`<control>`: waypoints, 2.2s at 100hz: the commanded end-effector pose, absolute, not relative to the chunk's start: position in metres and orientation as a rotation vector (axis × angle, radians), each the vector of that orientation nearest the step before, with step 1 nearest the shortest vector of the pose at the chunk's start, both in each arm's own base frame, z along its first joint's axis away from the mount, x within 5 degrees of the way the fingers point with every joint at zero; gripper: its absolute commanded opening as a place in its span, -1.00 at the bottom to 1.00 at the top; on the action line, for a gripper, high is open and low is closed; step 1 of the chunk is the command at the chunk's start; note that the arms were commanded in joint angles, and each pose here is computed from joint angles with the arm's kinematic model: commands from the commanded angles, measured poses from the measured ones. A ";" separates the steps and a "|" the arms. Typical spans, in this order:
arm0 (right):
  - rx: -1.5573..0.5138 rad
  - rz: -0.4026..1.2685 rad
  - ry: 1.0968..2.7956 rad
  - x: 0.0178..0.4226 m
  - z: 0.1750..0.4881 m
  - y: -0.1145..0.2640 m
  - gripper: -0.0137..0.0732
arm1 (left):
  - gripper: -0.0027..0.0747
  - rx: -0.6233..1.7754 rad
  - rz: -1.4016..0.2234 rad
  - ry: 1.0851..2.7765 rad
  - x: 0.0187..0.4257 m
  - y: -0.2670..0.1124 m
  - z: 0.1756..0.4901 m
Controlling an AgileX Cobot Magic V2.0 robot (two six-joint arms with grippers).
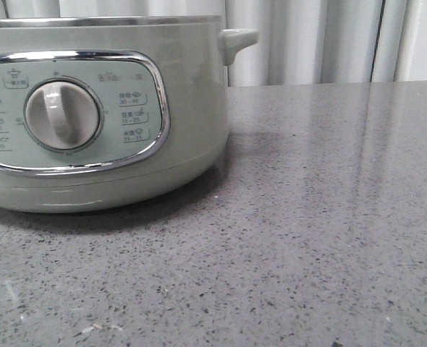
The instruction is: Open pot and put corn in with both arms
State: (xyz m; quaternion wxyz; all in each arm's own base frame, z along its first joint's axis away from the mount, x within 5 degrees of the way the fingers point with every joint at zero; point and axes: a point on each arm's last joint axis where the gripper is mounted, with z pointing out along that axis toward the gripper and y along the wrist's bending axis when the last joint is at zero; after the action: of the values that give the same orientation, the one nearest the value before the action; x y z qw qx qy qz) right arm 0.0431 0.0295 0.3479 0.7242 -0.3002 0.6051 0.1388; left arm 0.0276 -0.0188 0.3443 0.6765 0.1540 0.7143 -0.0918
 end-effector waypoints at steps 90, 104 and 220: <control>-0.590 0.304 1.139 0.017 0.351 0.008 -0.79 | -0.98 0.292 -0.211 1.519 0.037 -0.018 0.339; -0.590 0.304 1.139 0.017 0.351 0.008 -0.79 | -0.98 0.208 -0.166 1.356 0.042 -0.012 0.319; -0.590 0.304 1.139 0.017 0.351 0.008 -0.79 | -0.98 0.002 -0.022 1.743 0.058 -0.001 0.185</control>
State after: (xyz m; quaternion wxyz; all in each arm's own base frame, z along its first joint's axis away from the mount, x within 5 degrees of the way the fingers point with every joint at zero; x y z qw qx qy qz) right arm 0.0195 0.0086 0.3383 0.7651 -0.2796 0.5624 0.1422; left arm 0.0555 -0.0017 0.1882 0.6309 0.0085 0.7758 -0.0056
